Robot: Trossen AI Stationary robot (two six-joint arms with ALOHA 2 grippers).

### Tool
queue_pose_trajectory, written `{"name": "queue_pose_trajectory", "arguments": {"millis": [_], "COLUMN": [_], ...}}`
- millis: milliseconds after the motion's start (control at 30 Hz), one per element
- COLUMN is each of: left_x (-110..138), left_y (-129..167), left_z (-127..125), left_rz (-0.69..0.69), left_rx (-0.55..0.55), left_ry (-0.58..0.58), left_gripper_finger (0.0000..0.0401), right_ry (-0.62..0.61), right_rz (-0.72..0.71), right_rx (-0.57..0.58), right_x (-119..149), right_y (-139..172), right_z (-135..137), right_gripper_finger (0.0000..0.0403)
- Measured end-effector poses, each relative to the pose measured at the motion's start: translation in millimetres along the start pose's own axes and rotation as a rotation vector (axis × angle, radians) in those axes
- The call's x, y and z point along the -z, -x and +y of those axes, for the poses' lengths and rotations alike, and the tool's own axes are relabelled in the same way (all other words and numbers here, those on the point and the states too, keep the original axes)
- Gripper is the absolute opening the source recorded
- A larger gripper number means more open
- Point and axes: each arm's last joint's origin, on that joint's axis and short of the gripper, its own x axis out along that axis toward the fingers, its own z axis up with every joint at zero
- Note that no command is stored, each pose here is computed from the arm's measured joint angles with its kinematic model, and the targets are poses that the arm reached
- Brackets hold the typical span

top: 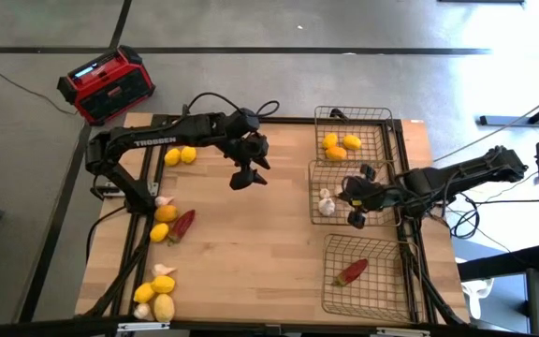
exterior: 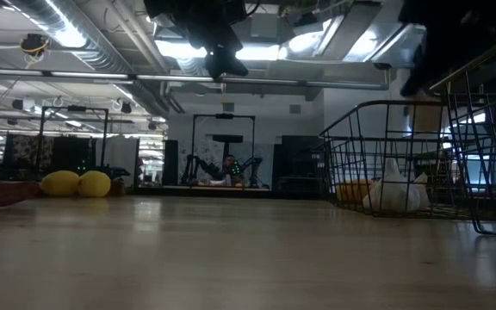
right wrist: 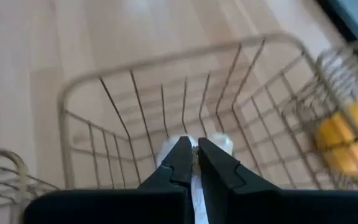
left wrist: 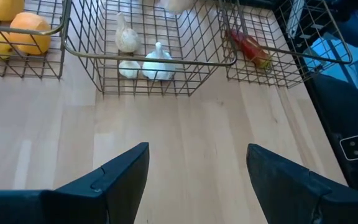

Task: Sort produce into baskets
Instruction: Put the white garlic into the middle wire basket

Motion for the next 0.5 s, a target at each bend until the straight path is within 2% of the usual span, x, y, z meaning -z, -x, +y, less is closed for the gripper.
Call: {"name": "queue_pose_trajectory", "arguments": {"millis": [333, 500], "left_x": [-1, -1], "left_y": [0, 0], "left_z": [0, 0], "left_rz": [-0.007, -0.006], "left_rx": [-0.001, -0.001], "left_ry": [-0.004, -0.004], "left_gripper_finger": [0.0265, 0.0265], "right_ry": [-0.115, -0.178], "right_rz": [0.045, 0.031], "right_rx": [0.047, -0.019], "right_x": [20, 29], "right_y": [-13, -23], "right_z": [-20, -33], "right_gripper_finger": [0.0017, 0.0017]}}
